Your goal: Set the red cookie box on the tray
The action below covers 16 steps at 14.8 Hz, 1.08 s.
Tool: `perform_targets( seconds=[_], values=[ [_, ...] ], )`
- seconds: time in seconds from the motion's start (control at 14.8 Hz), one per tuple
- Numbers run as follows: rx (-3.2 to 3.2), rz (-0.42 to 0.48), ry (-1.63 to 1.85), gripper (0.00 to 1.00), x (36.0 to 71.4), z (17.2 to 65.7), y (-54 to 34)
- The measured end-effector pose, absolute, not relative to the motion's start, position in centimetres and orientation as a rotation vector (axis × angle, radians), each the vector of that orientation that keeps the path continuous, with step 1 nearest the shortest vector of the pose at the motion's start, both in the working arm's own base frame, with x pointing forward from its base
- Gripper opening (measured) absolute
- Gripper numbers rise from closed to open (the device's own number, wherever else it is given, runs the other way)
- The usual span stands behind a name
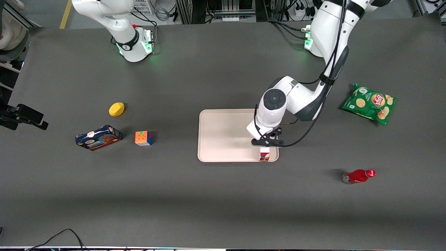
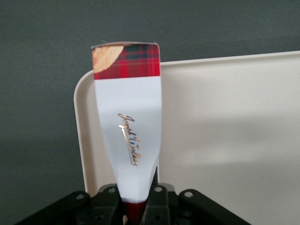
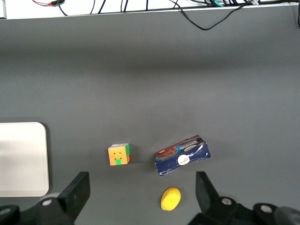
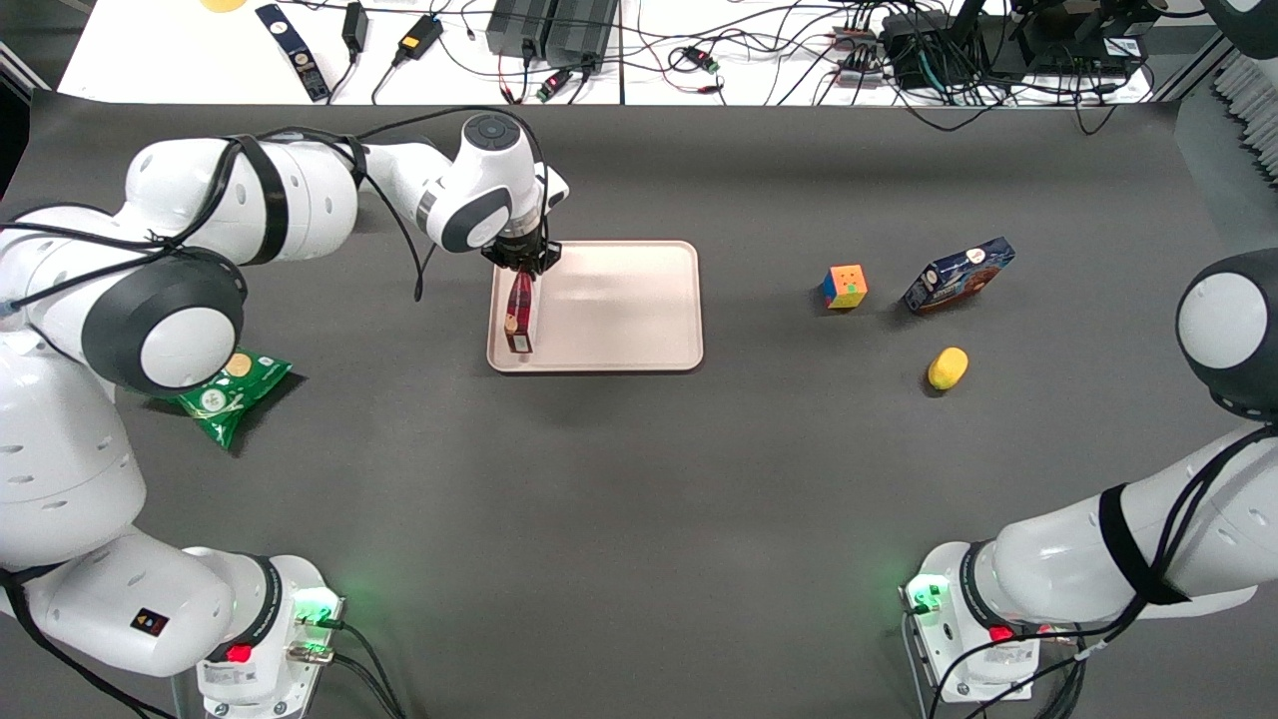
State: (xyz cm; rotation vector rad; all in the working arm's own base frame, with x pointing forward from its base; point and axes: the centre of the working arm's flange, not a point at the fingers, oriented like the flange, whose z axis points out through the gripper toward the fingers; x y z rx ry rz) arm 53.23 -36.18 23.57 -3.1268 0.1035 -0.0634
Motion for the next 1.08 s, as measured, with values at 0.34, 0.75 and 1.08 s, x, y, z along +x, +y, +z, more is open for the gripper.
perform_targets(
  seconds=[0.34,0.75,1.08],
  values=[
    [-3.128,-0.066,0.097,0.48,53.2,23.5,-36.1],
    [-3.153,-0.138,0.024,1.0,55.1,26.4,-35.1],
    [-3.154,-0.241,-0.181,1.0,59.1,37.0,-29.4]
  ],
)
